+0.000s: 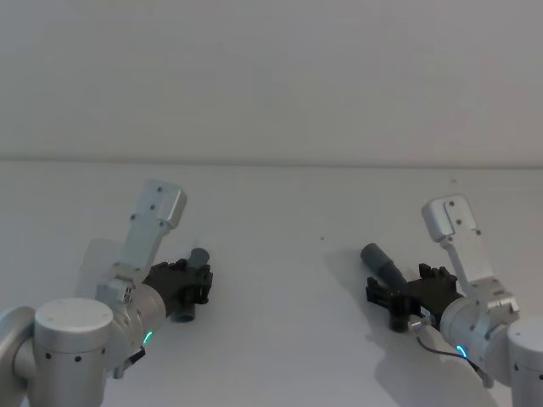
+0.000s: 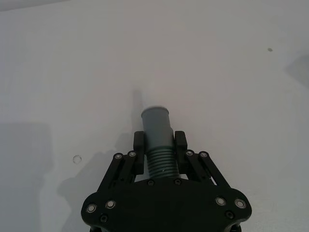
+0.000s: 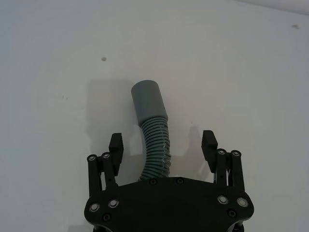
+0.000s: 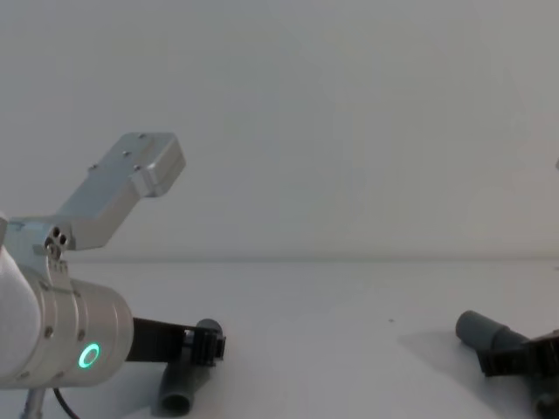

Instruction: Use both hands to pick up one end of the pipe from the table, align the ends, and insert them.

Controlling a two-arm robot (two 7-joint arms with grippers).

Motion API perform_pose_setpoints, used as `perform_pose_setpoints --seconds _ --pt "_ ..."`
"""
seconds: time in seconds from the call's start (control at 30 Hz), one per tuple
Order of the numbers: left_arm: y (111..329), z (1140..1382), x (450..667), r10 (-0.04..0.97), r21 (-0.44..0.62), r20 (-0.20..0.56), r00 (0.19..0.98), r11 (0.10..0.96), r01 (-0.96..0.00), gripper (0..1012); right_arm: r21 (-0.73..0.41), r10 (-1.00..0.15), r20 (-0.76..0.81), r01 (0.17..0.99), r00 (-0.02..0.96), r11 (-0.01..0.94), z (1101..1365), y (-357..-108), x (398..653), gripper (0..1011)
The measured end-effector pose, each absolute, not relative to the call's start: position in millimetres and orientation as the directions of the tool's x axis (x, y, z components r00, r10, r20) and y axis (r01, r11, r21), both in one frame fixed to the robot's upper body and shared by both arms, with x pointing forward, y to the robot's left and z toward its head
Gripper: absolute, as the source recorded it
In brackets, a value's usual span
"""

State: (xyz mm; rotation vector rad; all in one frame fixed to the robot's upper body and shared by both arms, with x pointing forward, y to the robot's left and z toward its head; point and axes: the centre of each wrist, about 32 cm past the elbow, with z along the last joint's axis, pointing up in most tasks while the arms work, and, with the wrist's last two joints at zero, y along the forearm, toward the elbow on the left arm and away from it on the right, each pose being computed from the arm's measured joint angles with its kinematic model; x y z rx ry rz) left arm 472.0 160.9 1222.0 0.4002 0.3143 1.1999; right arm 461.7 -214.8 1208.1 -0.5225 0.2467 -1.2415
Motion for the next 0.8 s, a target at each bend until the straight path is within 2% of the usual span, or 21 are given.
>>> perform_pose_setpoints --seconds 0.07,0.3,0.8 --pt "160.9 1222.0 472.0 0.942 0.459 -0.025 0.334 0.307 -0.833 352 -0.507 -0.944 0.098 0.832 0.315 0.225 1208.2 -214.4 462.5 968" --pt "160.9 1222.0 472.0 0.942 0.459 -0.025 0.334 0.307 -0.833 352 -0.513 -0.946 0.093 0.829 0.31 0.221 1208.6 -213.5 464.8 773" --pt "160.9 1222.0 472.0 0.942 0.459 -0.025 0.334 0.307 -0.833 352 -0.518 -0.948 0.087 0.827 0.305 0.219 1209.1 -212.7 466.9 270"
